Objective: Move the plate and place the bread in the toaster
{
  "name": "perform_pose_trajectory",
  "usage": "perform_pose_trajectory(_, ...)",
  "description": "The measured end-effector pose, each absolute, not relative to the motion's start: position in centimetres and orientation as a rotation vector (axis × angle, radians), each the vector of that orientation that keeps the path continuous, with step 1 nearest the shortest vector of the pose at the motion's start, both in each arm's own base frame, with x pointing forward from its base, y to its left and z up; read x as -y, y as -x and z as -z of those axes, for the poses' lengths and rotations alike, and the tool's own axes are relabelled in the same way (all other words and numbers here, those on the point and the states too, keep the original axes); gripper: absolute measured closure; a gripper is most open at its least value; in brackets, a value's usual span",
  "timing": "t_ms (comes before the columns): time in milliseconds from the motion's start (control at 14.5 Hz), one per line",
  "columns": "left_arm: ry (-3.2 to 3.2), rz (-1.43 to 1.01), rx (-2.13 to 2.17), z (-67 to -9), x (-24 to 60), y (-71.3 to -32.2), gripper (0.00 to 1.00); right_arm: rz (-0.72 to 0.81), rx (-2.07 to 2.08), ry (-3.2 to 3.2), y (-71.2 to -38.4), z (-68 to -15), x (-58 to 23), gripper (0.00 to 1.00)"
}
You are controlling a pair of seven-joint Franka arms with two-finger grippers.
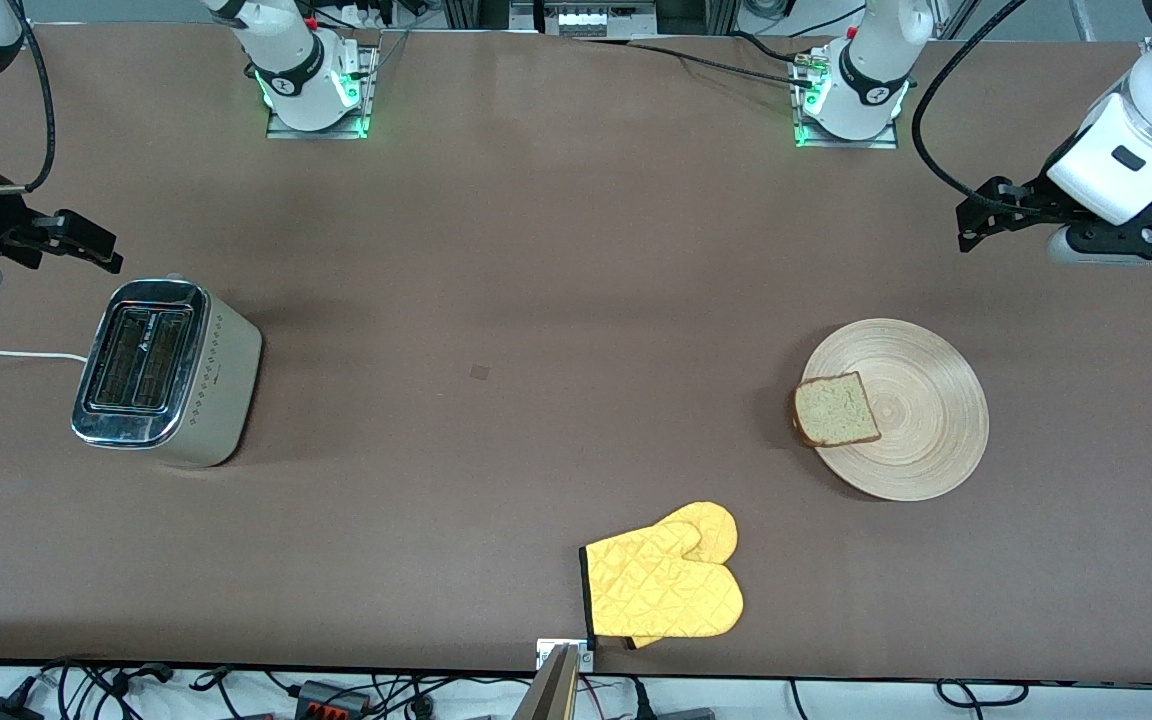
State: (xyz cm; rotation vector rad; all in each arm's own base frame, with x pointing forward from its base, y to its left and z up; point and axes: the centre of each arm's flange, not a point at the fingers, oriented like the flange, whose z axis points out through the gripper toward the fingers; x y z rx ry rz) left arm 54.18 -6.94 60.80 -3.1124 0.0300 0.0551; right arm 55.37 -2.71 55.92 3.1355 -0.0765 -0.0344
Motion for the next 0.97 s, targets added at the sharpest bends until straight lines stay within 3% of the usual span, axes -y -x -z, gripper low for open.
perform_pose_trajectory(414, 3.186, -0.314, 0.129, -58.2, 1.9, -55.6, 0.0, 0.052, 0.077, -3.136, -55.6, -55.3, 2.7, 0.0)
perform_pose_trajectory(966, 3.393, -0.559, 0.479, -50.3, -10.5, -58.0, 0.0, 0.072, 0.076, -3.136, -55.9, -54.6, 2.7, 0.0)
